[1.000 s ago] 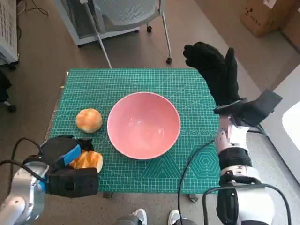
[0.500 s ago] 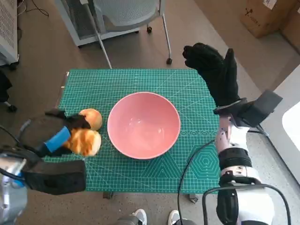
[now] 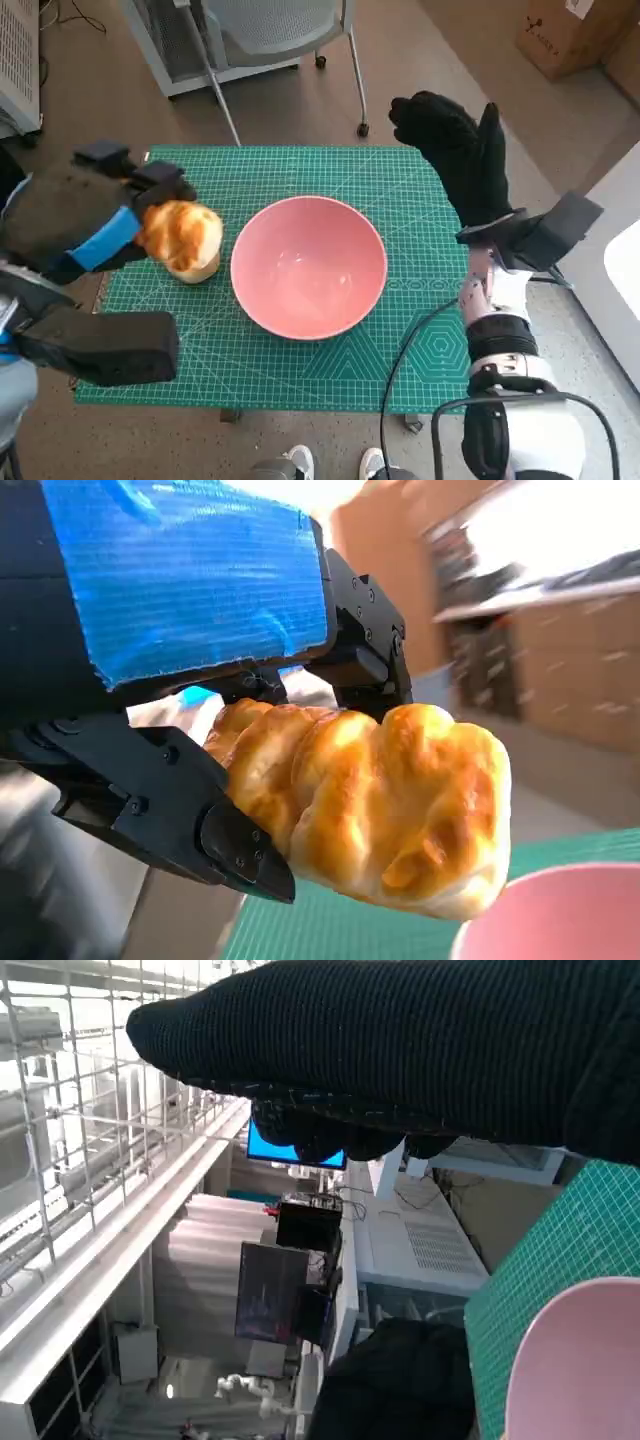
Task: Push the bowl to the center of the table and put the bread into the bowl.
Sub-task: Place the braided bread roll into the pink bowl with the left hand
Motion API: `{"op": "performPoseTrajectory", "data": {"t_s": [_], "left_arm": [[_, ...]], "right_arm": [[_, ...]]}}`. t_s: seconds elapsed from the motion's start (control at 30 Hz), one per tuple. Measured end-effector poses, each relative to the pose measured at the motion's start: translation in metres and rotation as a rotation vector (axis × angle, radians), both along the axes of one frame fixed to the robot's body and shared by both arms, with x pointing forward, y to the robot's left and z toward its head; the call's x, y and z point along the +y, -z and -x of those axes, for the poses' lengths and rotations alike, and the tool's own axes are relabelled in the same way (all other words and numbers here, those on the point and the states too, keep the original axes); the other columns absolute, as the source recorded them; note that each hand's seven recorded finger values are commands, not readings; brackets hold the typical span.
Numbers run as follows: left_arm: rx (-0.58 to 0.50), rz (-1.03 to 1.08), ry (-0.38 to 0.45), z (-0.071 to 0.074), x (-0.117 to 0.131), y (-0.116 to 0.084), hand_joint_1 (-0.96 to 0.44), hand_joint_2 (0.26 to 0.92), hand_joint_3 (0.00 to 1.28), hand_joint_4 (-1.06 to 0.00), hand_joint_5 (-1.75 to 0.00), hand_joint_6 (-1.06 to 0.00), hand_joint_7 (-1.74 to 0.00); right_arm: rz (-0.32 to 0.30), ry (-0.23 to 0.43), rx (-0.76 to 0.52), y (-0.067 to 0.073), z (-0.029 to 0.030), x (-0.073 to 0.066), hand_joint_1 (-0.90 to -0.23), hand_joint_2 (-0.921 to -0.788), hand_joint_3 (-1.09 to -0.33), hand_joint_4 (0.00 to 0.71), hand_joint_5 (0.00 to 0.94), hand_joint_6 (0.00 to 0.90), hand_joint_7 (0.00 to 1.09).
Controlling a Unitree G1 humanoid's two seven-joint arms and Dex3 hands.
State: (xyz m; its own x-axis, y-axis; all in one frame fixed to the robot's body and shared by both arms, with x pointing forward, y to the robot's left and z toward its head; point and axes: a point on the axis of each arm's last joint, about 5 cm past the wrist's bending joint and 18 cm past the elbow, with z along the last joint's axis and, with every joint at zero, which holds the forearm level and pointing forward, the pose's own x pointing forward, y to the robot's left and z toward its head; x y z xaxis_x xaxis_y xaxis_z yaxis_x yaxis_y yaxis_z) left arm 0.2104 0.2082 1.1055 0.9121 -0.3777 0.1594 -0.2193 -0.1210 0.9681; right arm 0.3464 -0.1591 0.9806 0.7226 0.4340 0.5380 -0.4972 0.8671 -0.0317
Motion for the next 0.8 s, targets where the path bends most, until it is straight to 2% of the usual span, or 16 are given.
{"op": "performPoseTrajectory", "data": {"t_s": [0.37,0.53,0.67,0.8], "left_arm": [[0.003,-0.086,0.253,-0.036,-0.036,0.000,0.00,0.901,0.00,-0.81,-1.11,-0.76,-0.93],[0.043,-0.098,0.283,-0.058,-0.050,0.011,0.00,0.915,0.01,-0.75,-1.19,-0.74,-0.96],[0.098,-0.097,0.284,-0.071,-0.056,0.024,0.00,0.919,0.05,-0.71,-1.25,-0.68,-0.99],[0.138,-0.081,0.312,-0.079,-0.058,0.037,0.00,0.920,0.06,-0.70,-1.21,-0.65,-1.07]], "right_arm": [[0.009,0.013,-0.005,0.005,0.0028,-0.001,-0.667,-0.921,-0.698,0.207,0.003,0.344,0.01],[0.013,0.022,-0.008,0.008,0.0048,-0.002,-0.657,-0.921,-0.704,0.207,0.002,0.343,0.01],[0.016,0.028,-0.008,0.010,0.0060,-0.004,-0.649,-0.921,-0.706,0.207,0.002,0.344,0.01],[0.018,0.034,-0.004,0.012,0.0070,-0.006,-0.656,-0.921,-0.707,0.205,0.001,0.343,0.01]]}}
